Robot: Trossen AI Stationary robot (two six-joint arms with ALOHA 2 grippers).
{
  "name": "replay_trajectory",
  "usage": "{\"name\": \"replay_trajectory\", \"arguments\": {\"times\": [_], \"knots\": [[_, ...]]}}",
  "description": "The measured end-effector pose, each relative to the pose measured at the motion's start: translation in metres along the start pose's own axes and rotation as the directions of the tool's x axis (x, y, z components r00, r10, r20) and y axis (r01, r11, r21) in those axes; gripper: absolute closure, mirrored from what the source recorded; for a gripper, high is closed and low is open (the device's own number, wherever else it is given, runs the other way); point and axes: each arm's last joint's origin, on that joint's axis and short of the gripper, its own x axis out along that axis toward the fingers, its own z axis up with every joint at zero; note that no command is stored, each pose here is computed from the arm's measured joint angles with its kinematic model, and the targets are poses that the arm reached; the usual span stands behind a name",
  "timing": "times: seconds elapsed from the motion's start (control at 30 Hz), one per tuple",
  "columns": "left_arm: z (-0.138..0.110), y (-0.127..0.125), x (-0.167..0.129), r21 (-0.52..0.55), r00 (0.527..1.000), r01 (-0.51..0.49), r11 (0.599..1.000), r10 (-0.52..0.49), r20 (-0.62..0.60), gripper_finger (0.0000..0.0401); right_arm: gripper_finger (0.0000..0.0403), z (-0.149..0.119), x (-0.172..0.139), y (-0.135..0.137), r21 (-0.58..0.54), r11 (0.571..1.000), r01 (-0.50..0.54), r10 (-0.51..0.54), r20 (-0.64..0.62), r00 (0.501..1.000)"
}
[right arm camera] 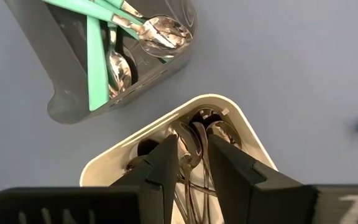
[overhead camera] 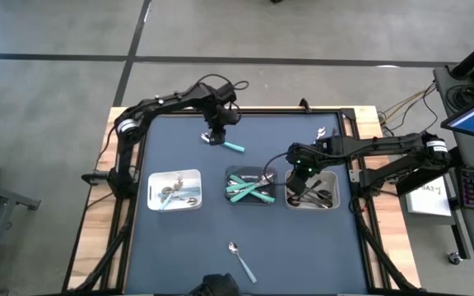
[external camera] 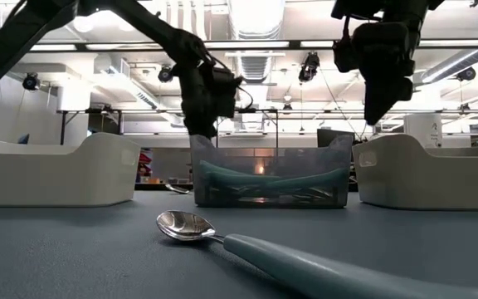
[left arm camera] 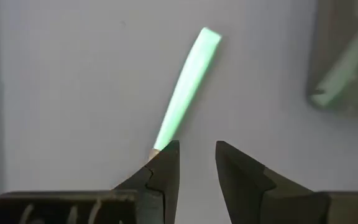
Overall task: Sort silverware by color (type)
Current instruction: Put the green spoon into the black transparent bin
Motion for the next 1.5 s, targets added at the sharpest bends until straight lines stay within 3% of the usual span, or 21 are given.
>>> {"name": "replay_trajectory", "arguments": {"times": [0.2, 0.43, 0.67, 0.83, 1.03, 1.17, 1.27, 1.5], "knots": [[-0.007, 0.004, 0.027, 0.023, 1.0, -0.018, 1.0, 0.018, 0.001, 0.0311, 0.0321, 0.0, 0.0, 0.0, 0.0, 1.0, -0.003, 0.003, 0.004, 1.0], [-0.011, 0.01, 0.041, 0.062, 0.998, -0.059, 0.996, 0.057, 0.033, 0.0272, 0.0321, 0.001, 0.0, 0.0, 0.0, 1.0, -0.004, 0.004, 0.007, 1.0], [-0.015, 0.013, 0.058, 0.068, 0.998, -0.053, 0.996, 0.052, 0.019, 0.0237, 0.0321, 0.001, 0.0, 0.0, 0.0, 1.0, -0.005, 0.005, 0.009, 1.0], [-0.02, 0.015, 0.073, 0.06, 0.998, -0.055, 0.997, 0.057, -0.031, 0.0233, 0.0321, 0.001, 0.0, 0.0, 0.0, 1.0, -0.005, 0.005, 0.009, 1.0], [-0.023, 0.017, 0.081, 0.007, 0.984, -0.142, 0.99, 0.142, -0.103, 0.0267, 0.0321, 0.001, 0.0, 0.001, -0.001, 1.0, -0.005, 0.005, 0.01, 1.0], [-0.024, 0.019, 0.081, -0.043, 0.982, -0.157, 0.987, 0.151, -0.116, 0.0326, 0.0321, 0.001, 0.0, 0.001, 0.0, 1.0, -0.006, 0.006, 0.01, 1.0], [-0.025, 0.019, 0.078, -0.106, 0.991, -0.112, 0.988, 0.103, -0.087, 0.038, 0.0321, 0.001, 0.0, 0.001, -0.001, 1.0, -0.006, 0.006, 0.01, 1.0], [-0.023, -0.001, 0.06, -0.172, 0.997, -0.031, 0.985, 0.019, -0.069, 0.038, 0.0321, 0.001, 0.0, 0.001, 0.0, 1.0, -0.007, 0.007, 0.012, 1.0]]}}
